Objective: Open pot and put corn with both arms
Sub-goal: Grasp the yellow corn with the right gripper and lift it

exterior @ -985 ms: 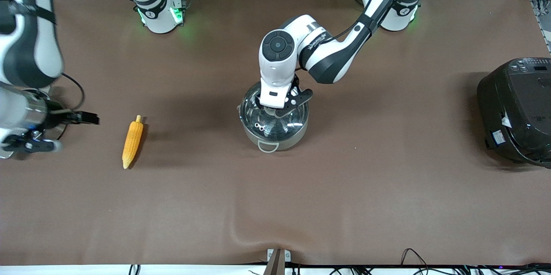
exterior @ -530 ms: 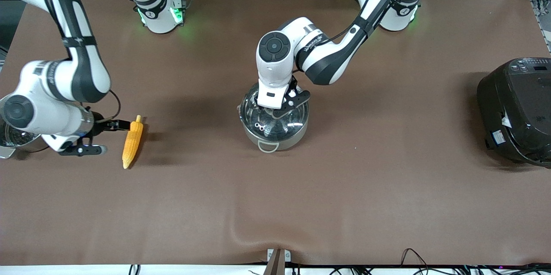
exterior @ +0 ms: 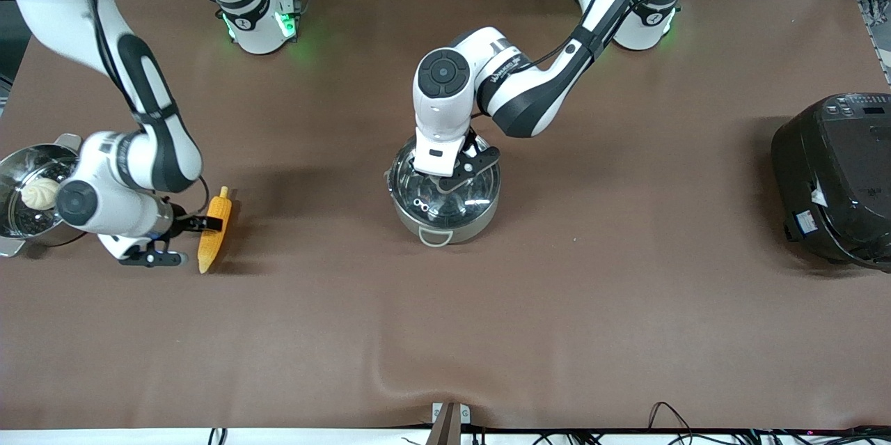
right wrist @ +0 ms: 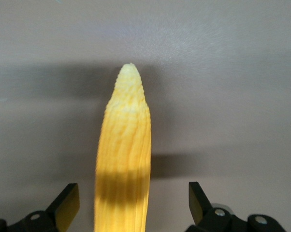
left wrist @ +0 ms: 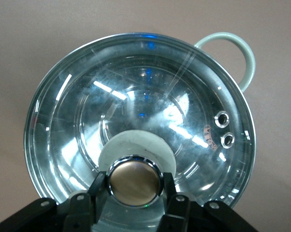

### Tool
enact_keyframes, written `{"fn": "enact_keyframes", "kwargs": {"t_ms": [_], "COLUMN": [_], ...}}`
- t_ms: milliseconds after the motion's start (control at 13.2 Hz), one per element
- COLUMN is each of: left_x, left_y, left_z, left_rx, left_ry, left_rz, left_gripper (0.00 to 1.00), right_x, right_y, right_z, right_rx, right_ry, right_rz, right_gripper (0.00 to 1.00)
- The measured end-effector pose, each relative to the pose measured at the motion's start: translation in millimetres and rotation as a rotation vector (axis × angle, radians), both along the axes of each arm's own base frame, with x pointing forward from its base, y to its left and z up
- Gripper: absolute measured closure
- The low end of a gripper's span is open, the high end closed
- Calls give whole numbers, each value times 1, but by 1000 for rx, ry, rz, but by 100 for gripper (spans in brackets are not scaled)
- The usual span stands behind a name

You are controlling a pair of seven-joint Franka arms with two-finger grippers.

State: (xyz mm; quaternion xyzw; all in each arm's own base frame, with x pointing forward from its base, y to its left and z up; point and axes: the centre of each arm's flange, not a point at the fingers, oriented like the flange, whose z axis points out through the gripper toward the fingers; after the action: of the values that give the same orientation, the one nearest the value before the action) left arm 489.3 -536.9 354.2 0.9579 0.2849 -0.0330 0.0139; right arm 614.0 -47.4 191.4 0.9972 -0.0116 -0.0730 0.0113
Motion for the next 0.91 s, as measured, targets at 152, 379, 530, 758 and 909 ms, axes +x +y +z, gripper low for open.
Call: {"fn": "enact_keyframes", "kwargs": {"t_ms": [152,379,530,758,909], "left_x": [0,0,0,1,2], "left_y": [0,0,0,0,0], "left_z": [0,0,0,1,5], "left_rx": [0,0,0,-1,-5], "left_ry": [0,0,0,-1,-6], "left_rz": [1,2,2,3,5], "left_gripper": [50,50,50,50,50], "right_x": [-1,-2,-3,-5,-6], "right_y": [0,0,0,1,3], "right_z": [-17,-17,-18,-20,-20], "right_rx": [-1,-1,0,13,37], "right_ry": [9,14,21,31,33], "right_rz": [1,0,-1,-17,-44], "right_gripper": [0,0,0,7,32]}}
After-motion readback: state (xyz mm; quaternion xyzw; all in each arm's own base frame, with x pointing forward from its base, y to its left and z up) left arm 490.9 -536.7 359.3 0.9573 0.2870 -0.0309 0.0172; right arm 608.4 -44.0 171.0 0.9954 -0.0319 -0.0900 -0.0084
